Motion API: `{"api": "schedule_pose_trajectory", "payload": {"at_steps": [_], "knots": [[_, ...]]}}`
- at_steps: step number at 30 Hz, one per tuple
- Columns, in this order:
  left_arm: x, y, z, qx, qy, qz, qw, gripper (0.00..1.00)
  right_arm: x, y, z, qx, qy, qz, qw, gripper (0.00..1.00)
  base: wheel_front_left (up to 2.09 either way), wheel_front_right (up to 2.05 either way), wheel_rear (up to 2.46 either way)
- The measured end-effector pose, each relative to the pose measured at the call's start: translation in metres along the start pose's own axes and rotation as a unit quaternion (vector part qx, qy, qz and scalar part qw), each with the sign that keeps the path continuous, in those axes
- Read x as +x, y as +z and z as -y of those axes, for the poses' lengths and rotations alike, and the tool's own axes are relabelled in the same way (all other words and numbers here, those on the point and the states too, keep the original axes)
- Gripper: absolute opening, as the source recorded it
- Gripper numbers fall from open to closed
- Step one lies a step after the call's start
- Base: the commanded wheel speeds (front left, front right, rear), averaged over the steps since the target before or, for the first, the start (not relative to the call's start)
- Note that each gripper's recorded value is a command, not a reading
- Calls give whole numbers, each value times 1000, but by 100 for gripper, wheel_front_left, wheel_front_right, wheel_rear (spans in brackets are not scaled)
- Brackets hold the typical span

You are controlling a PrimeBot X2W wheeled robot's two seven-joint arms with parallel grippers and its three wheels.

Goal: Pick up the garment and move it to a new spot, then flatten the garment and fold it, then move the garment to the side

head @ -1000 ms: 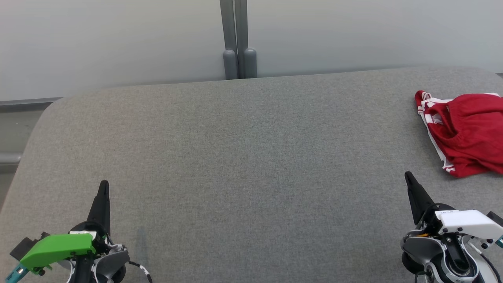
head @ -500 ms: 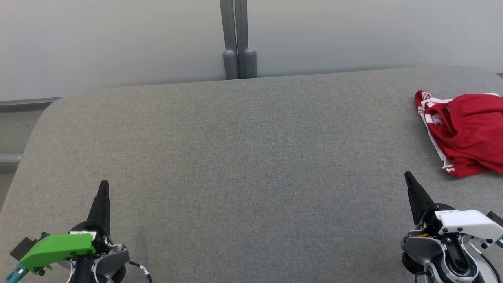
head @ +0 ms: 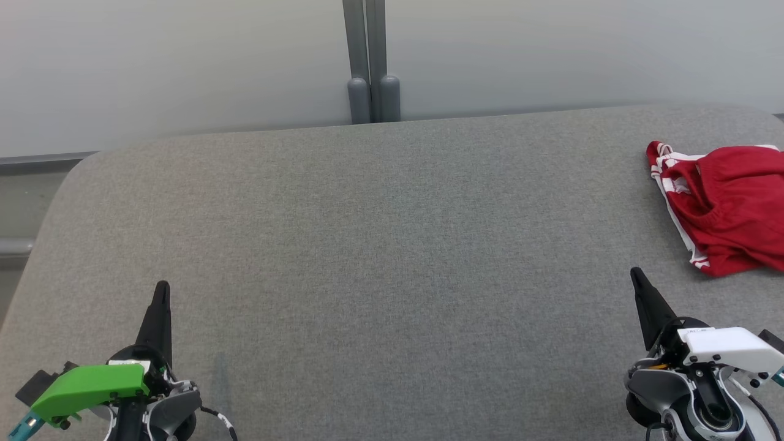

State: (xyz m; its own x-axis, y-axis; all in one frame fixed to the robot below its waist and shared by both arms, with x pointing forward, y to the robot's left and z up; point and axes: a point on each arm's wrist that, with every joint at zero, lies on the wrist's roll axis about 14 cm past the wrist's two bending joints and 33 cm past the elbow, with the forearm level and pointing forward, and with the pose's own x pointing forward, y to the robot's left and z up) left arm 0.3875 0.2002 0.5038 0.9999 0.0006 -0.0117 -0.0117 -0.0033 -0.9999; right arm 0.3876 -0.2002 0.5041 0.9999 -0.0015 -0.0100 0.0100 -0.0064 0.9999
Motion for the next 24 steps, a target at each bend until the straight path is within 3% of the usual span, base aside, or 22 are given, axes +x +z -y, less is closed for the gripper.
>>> {"api": "schedule_pose_trajectory", "payload": {"at_steps": [24], "knots": [[0,0,0,0,0,0,1000,0,0,0,0,-1,0,0,1000,0,0,0,0]]}}
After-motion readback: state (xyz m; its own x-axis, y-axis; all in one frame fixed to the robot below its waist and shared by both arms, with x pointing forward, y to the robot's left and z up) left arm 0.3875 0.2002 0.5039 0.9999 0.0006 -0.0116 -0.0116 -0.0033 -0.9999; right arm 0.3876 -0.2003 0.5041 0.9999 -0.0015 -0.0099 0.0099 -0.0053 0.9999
